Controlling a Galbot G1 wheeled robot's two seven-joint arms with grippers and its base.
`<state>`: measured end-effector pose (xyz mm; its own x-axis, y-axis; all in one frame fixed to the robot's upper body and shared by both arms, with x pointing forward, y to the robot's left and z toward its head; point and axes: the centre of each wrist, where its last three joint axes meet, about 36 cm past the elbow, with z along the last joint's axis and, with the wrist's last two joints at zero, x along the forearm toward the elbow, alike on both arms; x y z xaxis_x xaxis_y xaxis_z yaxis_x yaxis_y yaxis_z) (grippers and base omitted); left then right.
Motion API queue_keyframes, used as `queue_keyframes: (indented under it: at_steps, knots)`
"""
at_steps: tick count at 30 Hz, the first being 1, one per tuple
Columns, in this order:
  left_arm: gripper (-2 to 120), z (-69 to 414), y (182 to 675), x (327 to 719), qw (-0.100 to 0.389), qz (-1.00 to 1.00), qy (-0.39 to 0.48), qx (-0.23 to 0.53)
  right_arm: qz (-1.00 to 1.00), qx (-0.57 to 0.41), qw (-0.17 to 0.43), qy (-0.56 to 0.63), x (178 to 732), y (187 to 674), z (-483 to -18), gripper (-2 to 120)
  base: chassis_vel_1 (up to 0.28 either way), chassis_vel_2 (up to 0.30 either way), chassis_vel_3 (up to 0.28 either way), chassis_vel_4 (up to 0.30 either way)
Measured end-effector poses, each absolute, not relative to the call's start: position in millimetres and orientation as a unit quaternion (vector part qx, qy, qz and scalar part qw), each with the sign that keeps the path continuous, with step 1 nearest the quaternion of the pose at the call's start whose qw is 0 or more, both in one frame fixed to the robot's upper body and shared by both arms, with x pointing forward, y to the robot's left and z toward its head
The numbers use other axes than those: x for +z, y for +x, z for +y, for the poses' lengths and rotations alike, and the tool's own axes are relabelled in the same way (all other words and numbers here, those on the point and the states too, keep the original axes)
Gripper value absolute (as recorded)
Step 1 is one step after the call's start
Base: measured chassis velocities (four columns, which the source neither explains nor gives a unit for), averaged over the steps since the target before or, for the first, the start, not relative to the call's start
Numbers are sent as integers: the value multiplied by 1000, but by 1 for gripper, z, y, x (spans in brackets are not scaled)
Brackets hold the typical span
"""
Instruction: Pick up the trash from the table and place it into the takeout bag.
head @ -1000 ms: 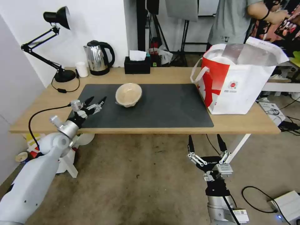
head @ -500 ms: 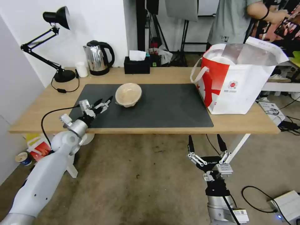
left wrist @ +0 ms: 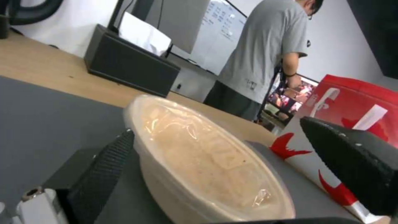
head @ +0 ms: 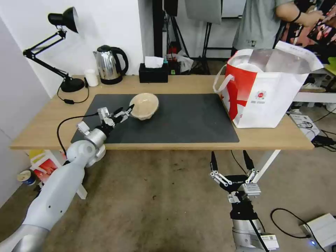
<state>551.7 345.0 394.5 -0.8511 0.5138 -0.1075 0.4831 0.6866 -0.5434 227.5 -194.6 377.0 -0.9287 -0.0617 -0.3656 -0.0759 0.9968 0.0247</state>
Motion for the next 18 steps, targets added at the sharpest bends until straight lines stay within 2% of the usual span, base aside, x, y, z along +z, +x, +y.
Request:
queue_keyframes:
  at_steps: [18]
  knots:
    - [100,349,556,385,39,-920,-264,289,982,19,185,-35,377,228,-195,100,0,0,0,0]
